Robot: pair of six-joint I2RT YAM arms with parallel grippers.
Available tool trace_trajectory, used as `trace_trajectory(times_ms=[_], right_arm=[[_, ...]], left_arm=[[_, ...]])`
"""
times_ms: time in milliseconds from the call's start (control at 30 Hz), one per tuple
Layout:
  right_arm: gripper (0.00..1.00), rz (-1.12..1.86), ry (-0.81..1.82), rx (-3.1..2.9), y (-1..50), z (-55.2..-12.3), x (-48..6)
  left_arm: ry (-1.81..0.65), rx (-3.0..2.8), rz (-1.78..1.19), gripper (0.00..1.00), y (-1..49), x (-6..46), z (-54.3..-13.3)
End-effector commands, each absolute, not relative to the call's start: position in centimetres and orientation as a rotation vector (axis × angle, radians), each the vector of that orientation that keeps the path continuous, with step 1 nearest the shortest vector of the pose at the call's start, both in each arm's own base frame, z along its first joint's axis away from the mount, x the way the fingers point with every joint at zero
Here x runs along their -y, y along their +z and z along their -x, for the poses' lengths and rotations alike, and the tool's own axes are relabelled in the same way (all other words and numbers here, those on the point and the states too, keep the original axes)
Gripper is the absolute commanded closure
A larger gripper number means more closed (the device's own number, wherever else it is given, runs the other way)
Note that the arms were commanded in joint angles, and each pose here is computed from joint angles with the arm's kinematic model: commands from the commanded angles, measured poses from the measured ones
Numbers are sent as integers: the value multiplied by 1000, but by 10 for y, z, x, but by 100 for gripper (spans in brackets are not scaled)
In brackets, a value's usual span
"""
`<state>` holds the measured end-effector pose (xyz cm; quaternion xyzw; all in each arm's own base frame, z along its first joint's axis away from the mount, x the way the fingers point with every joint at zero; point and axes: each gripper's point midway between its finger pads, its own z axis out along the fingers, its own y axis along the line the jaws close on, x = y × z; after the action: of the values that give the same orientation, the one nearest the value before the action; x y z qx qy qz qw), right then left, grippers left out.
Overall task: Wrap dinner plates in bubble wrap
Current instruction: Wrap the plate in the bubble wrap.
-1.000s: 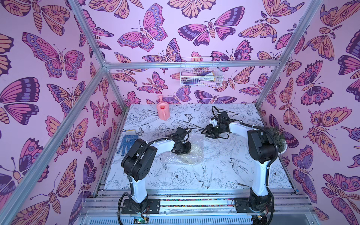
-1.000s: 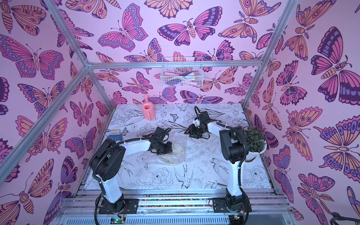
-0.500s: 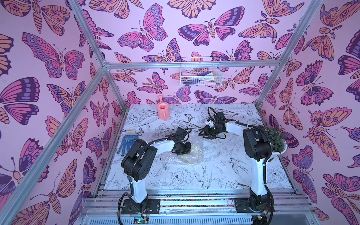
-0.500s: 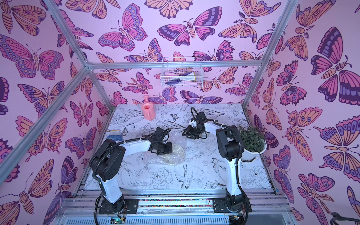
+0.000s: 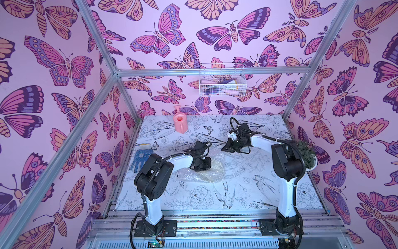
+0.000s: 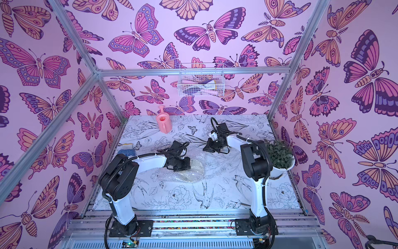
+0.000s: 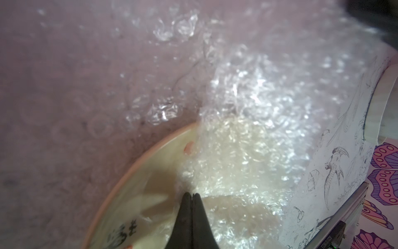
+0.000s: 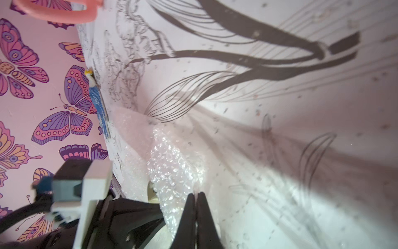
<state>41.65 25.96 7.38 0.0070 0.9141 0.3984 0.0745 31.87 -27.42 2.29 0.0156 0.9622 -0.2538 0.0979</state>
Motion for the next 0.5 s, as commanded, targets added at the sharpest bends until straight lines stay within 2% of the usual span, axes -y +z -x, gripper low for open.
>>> trace_trajectory(times_ms=[0,200,467], right_arm=[[100,91,1231,-2688,115,-392,-280],[100,221,1268,-2751,111,-332,-310],[100,232,1286,-2879,63,-285,-324]], left_arm=[[-484,-3134,-6,100,-38,234,-263],[-455,-3136,9,100,-41,230,-263],[-430,-3147,36,100,-46,226,-260]])
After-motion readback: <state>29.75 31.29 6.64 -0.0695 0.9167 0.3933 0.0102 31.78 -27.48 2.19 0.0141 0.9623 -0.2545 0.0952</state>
